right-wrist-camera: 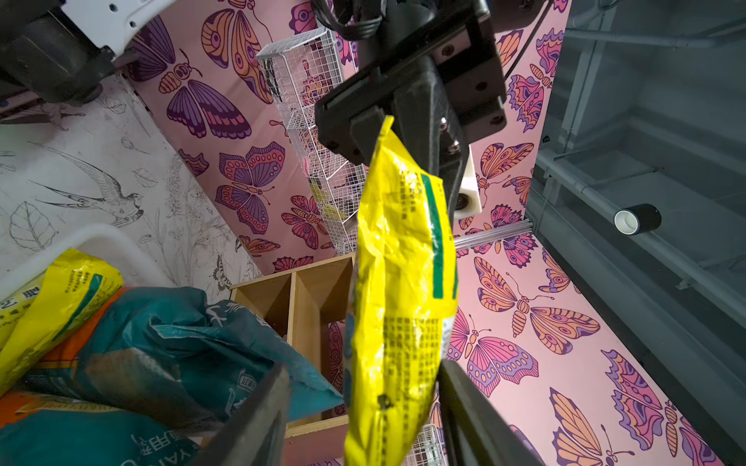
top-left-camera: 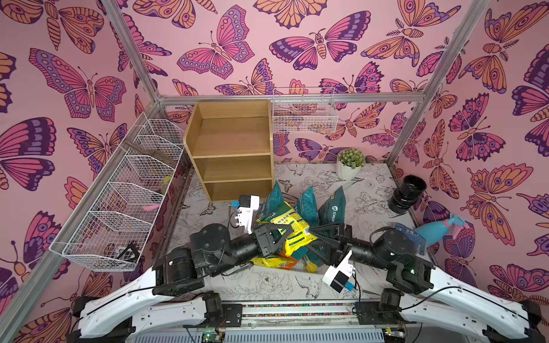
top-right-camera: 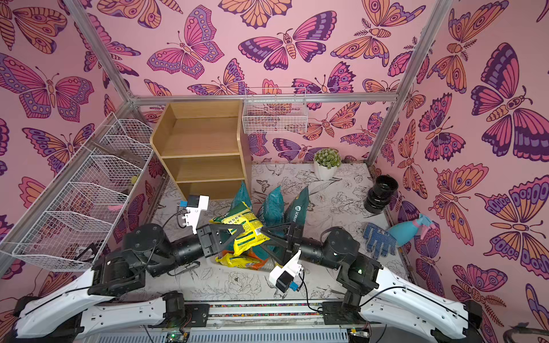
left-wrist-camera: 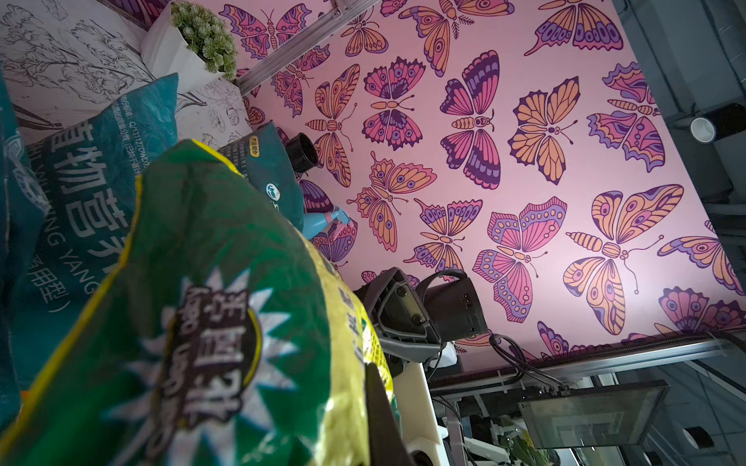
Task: Take down the fertilizer bag from the shelf
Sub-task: Place the fertilizer bag in the storage box.
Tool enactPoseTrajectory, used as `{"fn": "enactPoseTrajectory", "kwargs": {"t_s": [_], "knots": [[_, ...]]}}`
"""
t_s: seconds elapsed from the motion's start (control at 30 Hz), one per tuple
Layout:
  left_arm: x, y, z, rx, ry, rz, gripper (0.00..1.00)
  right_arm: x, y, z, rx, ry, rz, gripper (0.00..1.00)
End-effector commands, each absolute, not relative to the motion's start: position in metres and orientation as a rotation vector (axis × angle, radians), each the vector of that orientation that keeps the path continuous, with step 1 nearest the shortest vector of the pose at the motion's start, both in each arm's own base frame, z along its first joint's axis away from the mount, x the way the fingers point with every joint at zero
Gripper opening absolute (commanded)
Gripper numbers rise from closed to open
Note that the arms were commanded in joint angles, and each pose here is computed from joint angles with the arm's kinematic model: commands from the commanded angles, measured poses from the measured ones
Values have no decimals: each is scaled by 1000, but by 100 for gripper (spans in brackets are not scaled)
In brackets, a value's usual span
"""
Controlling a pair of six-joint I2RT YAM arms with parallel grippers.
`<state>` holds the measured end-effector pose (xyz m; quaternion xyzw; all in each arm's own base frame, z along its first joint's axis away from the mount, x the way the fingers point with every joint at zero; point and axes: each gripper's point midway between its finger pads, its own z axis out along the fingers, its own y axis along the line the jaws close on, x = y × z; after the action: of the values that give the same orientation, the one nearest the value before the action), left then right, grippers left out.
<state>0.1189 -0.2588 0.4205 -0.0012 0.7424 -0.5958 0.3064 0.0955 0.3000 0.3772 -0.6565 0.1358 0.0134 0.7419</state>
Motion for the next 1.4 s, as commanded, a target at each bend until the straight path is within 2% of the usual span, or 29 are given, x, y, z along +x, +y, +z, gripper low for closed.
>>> {"fn": "enactPoseTrajectory", "kwargs": {"t_s": [0.0,0.1,0.13,0.17,0.23,0.27,0.3,0.33,0.4,0.43,0.6,0.73,0.83,1.1,1.23,1.37], "knots": [[115,-263,443,21,1881,-1671,0,94,299,397,-1400,277,40,55],[114,-264,444,28,1881,-1674,0,92,299,393,-1445,291,53,18],[115,-263,442,23,1881,-1668,0,91,298,393,-1448,291,59,10],[115,-262,442,20,1878,-1668,0,90,297,393,-1446,289,65,6],[116,-258,442,12,1868,-1661,2,86,293,395,-1434,293,88,4],[116,-255,442,7,1861,-1659,11,85,291,397,-1421,310,109,4],[116,-252,442,1,1852,-1655,31,86,287,404,-1385,359,153,0],[117,-247,442,-4,1840,-1648,56,89,284,409,-1360,422,195,0],[118,-239,443,-13,1814,-1632,92,98,279,413,-1321,588,276,0],[119,-233,443,-19,1799,-1615,99,106,275,419,-1274,697,328,0],[136,-193,442,-97,1716,-1429,100,137,251,441,-1037,1207,523,0],[150,-157,440,-143,1668,-1216,100,119,234,466,-958,1315,725,0],[158,-138,430,-153,1642,-1081,100,99,228,464,-1003,1383,837,0],[178,-112,372,-192,1682,-744,100,139,229,368,-892,1674,668,0],[176,-105,355,-216,1684,-763,100,148,241,332,-863,1732,665,0],[171,-94,349,-234,1663,-796,99,173,238,296,-777,1830,517,0]]}}
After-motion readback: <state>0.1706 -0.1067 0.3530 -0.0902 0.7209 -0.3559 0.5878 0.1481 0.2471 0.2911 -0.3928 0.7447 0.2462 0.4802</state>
